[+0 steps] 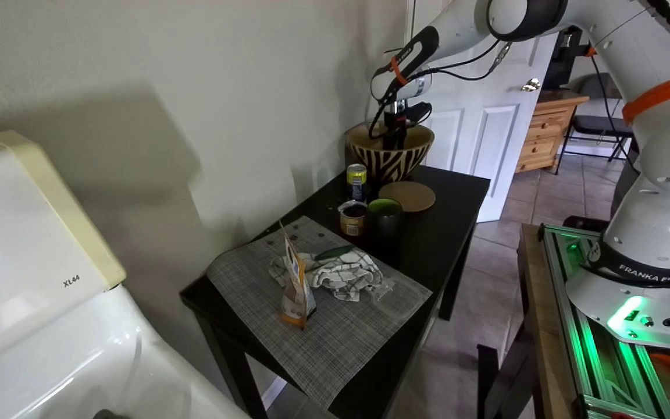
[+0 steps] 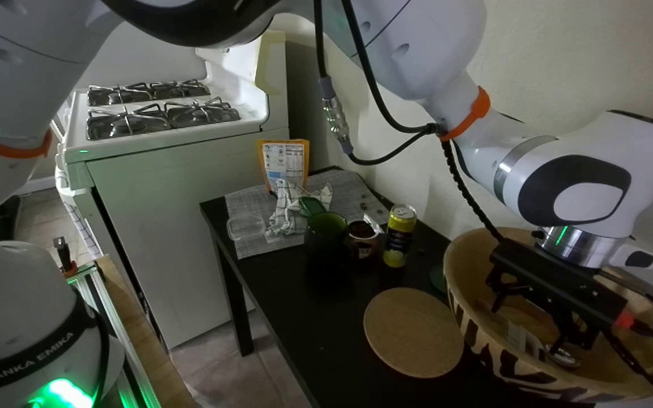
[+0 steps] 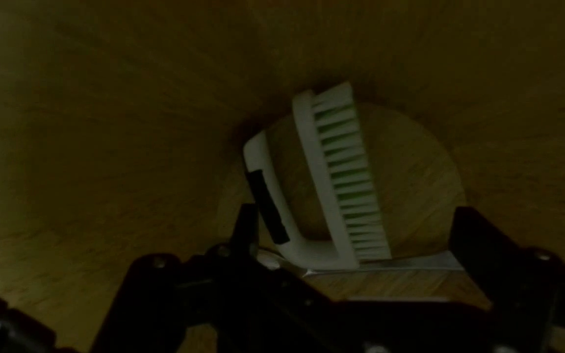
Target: Remove the white brush from the wooden bowl and put it on the table
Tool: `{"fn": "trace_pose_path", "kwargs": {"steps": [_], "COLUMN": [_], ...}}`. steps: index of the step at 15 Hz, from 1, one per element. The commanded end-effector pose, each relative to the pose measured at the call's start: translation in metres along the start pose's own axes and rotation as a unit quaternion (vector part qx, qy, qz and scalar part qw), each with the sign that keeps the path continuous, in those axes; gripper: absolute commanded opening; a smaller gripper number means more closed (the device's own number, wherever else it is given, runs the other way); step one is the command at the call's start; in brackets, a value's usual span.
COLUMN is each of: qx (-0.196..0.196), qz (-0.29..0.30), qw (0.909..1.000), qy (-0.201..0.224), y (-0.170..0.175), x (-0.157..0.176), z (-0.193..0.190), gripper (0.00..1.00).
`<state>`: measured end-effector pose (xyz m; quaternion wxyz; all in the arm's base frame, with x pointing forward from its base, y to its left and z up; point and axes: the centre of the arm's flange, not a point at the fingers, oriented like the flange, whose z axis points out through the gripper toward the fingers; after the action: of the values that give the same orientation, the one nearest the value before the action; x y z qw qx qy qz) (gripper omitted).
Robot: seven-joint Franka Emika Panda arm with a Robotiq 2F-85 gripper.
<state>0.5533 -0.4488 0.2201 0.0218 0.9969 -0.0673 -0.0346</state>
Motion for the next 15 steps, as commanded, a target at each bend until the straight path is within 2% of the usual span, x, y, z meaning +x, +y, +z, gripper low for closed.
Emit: {"fn": "trace_pose_path", "kwargs": {"steps": [1, 3, 4, 6, 7, 11, 13, 14, 15], "qx": [0.014, 0.017, 0.017, 0.013, 0.008, -0.020, -0.027, -0.029, -0.031], "qz": [-0.017, -0.022, -0.024, -0.029, -0.033, -0.049, -0.059, -0.065, -0.069], "qw": [0.9998, 0.9996, 0.9995, 0.9994, 0.9992, 0.9969, 0.9960, 0.9957, 0.9955], "qy": [0.004, 0.004, 0.007, 0.013, 0.020, 0.057, 0.061, 0.059, 0.057], "y": [-0.005, -0.008, -0.010, -0.014, -0.016, -0.021, -0.024, -0.025, -0.026], "x": [-0.008, -0.008, -0.007, -0.003, 0.000, 0.008, 0.010, 0.009, 0.009], "z": [0.016, 0.023, 0.026, 0.030, 0.032, 0.038, 0.044, 0.047, 0.048], "gripper": [0.88, 0.82, 0.75, 0.77, 0.71, 0.79, 0.78, 0.61, 0.56]}}
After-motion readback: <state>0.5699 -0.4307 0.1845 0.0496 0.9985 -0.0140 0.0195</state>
